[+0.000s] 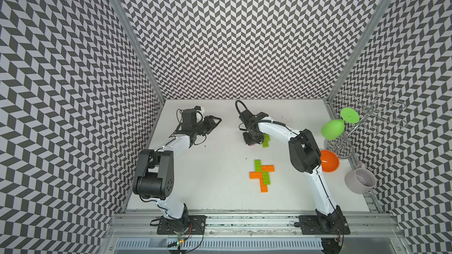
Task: Assemble a small pinwheel with lego
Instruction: Pick up the lego brick from the center of the board, then assemble the lego brick with the lego brick.
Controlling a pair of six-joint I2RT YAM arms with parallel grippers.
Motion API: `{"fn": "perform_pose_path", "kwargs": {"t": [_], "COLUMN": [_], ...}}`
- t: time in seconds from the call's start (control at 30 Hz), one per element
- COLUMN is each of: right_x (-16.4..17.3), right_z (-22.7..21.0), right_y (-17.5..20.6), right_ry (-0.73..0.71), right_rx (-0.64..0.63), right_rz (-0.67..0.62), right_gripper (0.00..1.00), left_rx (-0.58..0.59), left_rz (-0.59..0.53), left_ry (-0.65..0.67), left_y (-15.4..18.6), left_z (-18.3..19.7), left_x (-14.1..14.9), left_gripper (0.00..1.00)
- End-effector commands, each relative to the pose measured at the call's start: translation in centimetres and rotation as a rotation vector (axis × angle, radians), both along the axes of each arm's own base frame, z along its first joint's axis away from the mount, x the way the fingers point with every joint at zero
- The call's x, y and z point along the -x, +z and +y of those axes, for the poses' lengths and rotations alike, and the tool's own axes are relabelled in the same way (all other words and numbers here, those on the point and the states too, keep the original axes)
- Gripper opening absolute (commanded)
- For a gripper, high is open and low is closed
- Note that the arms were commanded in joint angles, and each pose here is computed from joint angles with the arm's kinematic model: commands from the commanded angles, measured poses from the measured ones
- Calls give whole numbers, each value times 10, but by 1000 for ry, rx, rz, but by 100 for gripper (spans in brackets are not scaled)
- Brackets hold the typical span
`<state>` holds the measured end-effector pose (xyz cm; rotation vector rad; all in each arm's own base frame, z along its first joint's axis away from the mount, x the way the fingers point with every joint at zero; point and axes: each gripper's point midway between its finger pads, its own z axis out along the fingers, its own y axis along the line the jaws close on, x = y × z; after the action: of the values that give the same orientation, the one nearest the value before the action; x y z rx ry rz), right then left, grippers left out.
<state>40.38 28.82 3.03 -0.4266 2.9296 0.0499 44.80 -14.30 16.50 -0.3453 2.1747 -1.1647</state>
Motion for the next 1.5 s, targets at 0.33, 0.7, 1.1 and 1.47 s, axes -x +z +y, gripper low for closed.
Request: {"fn": "perform_pose_path", "kwargs": {"t": [0.33,0.7,1.1,1.47], "right_x": [83,166,173,175], "right_z": [-53,-30,-35,-44], "right_y": [61,40,25,12], "right_ry": [-226,-238,-278,-293], "right_rx": [-102,-134,-60,-6], "right_rz": [-73,28,52,63], "right_gripper": [0,0,0,0], "left_rx": [-148,-296,-300,-312], "left_rz": [-50,-85,-79,-75], "left_ry": [-180,-393,-382,-397], "left_y": [-3,-47,-52,-56], "left_z": [-75,-121,-116,-118], "left_x": [99,212,218,218], "left_gripper": [51,51,51,51]}}
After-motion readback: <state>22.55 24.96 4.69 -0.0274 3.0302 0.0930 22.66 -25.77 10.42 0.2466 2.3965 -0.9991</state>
